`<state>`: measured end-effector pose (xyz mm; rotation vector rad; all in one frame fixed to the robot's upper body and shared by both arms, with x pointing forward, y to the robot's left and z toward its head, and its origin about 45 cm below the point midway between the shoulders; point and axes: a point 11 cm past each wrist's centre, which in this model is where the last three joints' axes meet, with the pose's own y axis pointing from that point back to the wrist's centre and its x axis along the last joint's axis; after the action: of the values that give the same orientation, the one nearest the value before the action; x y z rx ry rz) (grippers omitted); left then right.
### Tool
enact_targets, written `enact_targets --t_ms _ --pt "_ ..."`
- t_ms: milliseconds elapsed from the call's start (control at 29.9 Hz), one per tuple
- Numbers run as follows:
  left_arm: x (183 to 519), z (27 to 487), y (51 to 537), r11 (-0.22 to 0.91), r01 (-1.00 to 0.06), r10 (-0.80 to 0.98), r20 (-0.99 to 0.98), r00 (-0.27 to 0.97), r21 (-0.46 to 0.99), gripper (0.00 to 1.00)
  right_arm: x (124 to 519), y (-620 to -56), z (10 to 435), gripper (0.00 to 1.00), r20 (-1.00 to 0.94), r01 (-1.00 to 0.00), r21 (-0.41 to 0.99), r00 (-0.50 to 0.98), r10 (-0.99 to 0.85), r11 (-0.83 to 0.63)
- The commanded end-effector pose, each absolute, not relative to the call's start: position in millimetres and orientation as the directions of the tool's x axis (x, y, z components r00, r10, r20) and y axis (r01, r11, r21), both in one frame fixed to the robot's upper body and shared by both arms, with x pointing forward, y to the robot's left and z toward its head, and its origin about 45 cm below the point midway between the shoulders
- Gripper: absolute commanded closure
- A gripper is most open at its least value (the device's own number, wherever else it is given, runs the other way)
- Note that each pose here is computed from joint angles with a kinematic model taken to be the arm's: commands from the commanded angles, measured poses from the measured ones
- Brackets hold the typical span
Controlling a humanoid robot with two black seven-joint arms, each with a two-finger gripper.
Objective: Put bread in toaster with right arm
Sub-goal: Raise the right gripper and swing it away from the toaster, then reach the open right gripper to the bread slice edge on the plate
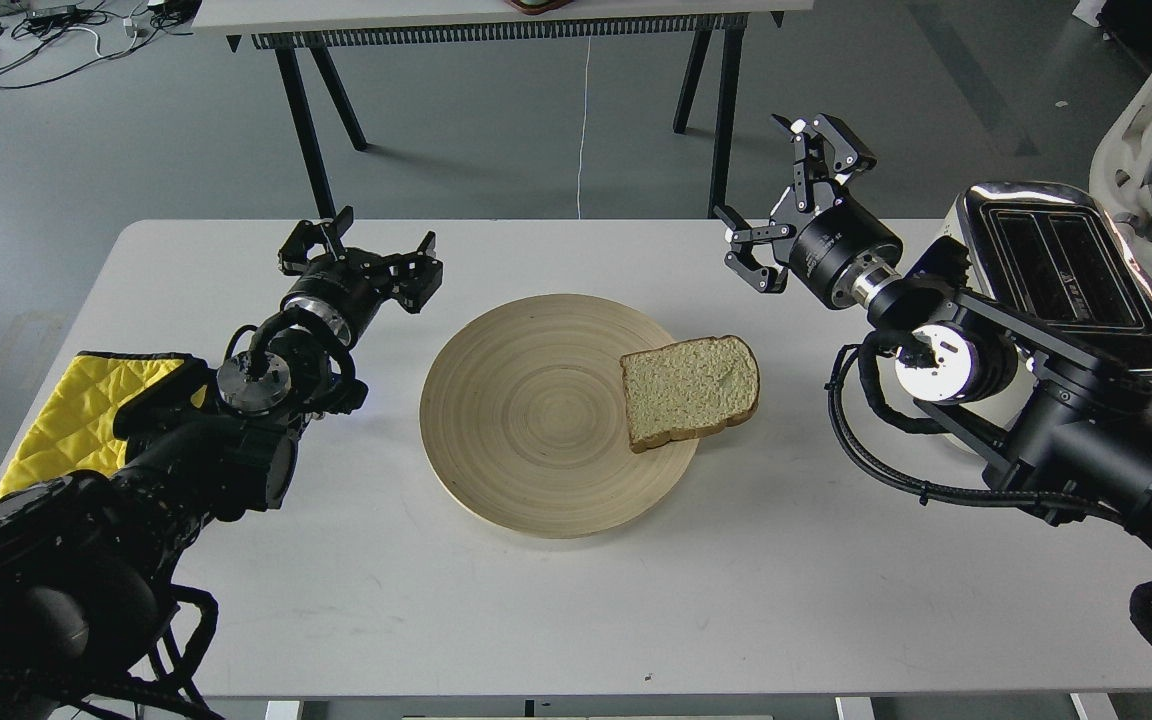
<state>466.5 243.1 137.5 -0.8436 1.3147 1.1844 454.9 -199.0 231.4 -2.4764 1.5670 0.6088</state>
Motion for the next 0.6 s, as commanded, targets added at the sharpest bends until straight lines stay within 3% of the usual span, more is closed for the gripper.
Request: enact_targets --t_ms 0,301,569 --pt "466.6 137.5 243.1 0.240 -0.957 0.160 -0.979 -0.124 0.161 0.00 457.4 -193.6 239.5 0.00 -0.230 -0.894 0.124 0.396 -0.889 -0.430" --pt "466.6 137.5 243.1 0.240 -0.957 0.160 -0.979 -0.124 0.161 0.00 458.0 -240.4 231.3 0.00 0.330 -0.889 0.299 0.438 -0.836 -0.348" --pt "466.5 137.4 243.0 0.241 -0.957 0.162 -0.979 -0.124 0.161 0.00 428.7 -270.0 199.3 0.01 0.423 -0.832 0.439 0.524 -0.739 -0.339"
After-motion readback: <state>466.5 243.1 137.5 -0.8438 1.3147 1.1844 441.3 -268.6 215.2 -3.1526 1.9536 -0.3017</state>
